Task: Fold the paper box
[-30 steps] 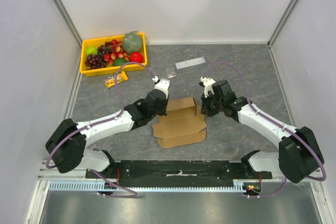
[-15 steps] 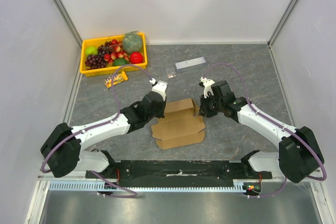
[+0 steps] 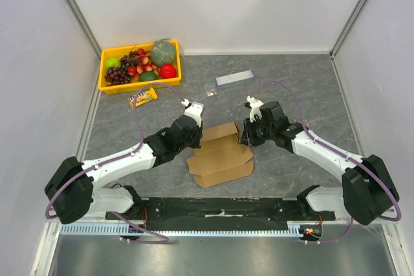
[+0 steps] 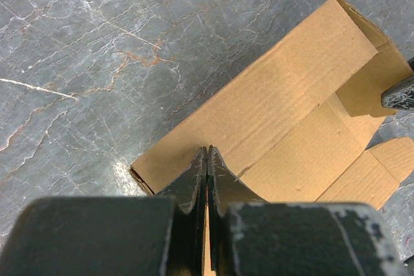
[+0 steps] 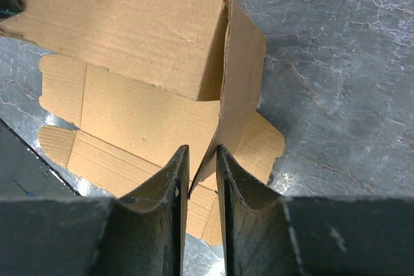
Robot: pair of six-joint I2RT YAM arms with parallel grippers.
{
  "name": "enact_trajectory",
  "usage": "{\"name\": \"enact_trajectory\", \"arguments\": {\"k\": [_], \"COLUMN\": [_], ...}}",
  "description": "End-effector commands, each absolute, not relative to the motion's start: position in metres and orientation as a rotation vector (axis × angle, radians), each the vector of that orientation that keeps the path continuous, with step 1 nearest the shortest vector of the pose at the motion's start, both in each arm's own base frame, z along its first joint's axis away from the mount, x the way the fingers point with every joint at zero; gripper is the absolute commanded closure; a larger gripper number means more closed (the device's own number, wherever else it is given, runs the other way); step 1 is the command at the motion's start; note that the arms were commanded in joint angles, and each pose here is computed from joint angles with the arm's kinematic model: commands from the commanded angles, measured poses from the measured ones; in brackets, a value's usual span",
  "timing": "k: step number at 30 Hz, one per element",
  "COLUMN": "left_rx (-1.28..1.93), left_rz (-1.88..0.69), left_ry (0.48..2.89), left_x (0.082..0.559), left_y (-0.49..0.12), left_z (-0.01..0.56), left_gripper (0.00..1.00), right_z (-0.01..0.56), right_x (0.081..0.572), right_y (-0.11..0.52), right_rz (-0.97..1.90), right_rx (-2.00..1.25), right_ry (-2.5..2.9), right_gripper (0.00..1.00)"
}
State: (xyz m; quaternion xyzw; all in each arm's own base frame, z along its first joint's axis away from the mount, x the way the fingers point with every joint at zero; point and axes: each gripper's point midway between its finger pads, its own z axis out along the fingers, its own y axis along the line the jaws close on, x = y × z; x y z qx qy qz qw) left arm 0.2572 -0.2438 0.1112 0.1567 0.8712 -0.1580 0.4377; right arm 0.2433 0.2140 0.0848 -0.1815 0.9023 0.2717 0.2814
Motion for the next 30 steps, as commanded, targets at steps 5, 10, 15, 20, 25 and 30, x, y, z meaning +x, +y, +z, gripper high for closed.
{"name": "enact_trajectory", "arguments": {"k": [5, 10, 15, 20, 25, 30], "left_rx": [0.363, 0.361, 0.358, 0.358, 0.364, 0.367], "left_rz": [-0.434, -0.432, -0.425, -0.41, -0.401, -0.407], "left_ry": [2.177, 2.173, 2.173, 2.176, 2.182, 2.183], "left_x": [0.251, 0.251, 0.251, 0.25, 0.25, 0.249], "left_y": [-0.243, -0.243, -0.241, -0.238, -0.237, -0.238], "left_z": [0.114, 0.116, 0.117, 0.115, 0.113, 0.112], "left_gripper": [0.98, 0.98, 0.98, 0.98, 0.98, 0.98], "right_z": [0.089, 0.088, 0.091, 0.101, 0.119, 0.141], "right_x": [0.242, 0.241, 0.24, 0.243, 0.249, 0.257], "right_y": [0.231, 0.237, 0.241, 0.24, 0.233, 0.225], "right_rz": [0.844, 0.884, 0.914, 0.894, 0.832, 0.776], "right_rx": [-0.513, -0.547, -0.595, -0.611, -0.609, -0.58], "right_ry": [2.352, 2.328, 2.292, 2.256, 2.232, 2.195], "right_gripper": [0.63, 0.54, 0.45, 0.41, 0.39, 0.39]}}
